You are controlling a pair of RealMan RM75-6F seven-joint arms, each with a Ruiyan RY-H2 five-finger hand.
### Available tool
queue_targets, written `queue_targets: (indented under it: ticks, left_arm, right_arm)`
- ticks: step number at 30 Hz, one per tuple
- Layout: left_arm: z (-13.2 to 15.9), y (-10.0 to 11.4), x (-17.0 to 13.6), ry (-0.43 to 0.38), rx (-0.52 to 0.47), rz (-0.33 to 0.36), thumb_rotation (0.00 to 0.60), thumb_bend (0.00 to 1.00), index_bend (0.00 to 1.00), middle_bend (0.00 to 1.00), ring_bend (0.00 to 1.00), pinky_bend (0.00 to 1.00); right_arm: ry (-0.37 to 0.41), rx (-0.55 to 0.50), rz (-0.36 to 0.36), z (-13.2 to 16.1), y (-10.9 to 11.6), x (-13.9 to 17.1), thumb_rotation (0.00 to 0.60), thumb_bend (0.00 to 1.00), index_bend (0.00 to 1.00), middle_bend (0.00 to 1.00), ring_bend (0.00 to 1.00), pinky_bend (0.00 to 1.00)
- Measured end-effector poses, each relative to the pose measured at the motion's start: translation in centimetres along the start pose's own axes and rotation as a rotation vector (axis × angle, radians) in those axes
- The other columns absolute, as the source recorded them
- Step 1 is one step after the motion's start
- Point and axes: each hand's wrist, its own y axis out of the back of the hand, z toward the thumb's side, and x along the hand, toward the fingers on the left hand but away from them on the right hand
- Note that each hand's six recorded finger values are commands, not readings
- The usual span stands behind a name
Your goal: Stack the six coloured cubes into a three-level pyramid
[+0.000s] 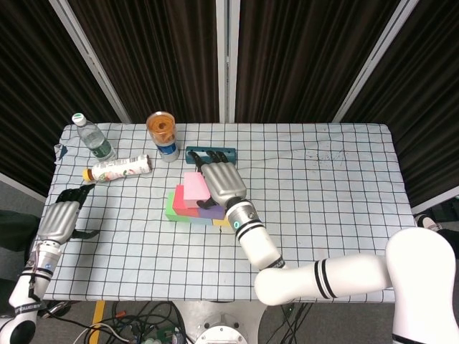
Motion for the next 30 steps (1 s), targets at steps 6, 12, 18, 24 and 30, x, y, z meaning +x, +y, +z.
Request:
queue_targets:
  ticks: [6, 12, 18, 24, 30]
  left_arm:
    - [-0.1, -0.1, 0.0, 0.000, -0.005, -0.002, 0.600, 0.09, 0.07, 0.07, 0.10, 0.09]
    - [-0.3, -0.3, 0.0, 0.002, -0.010, -0.004, 0.600, 0.09, 0.07, 0.07, 0.10, 0.09]
    - [-0.5, -0.3, 0.0, 0.006, -0.015, -0.001, 0.600, 0.09, 0.07, 0.07, 0.10, 0.09]
    - [-0.8, -0.3, 0.0, 0.012, -0.018, 0.002, 0.600, 0.09, 0.07, 0.07, 0.10, 0.09]
    - [-0.9, -0.3, -0.1, 0.017, -0.024, 0.001, 0.600, 0.09, 0.07, 0.07, 0.10, 0.09]
  right_arm:
    - [-0.012, 0.000, 0.010, 0.4, -0.5, -0.2, 0.600, 0.18, 0.00, 0.41, 0.02, 0.00]
    - [-0.020, 0.005, 0.013, 0.5, -0.9, -0.6, 0.600, 0.18, 0.00, 0.39, 0.01, 0.00]
    - [-0.022, 0.012, 0.026, 0.5, -1.1, -0.6, 0.600, 0.11, 0.00, 0.28, 0.00, 0.00]
    - [-0.002, 0.014, 0.035, 0.5, -1.0, -0.1, 0.600, 0.06, 0.00, 0.14, 0.00, 0.00]
    - [0.063, 0.040, 0.028, 0.6, 0.0, 0.0, 0.600, 0.00, 0.00, 0.18, 0.00, 0.00]
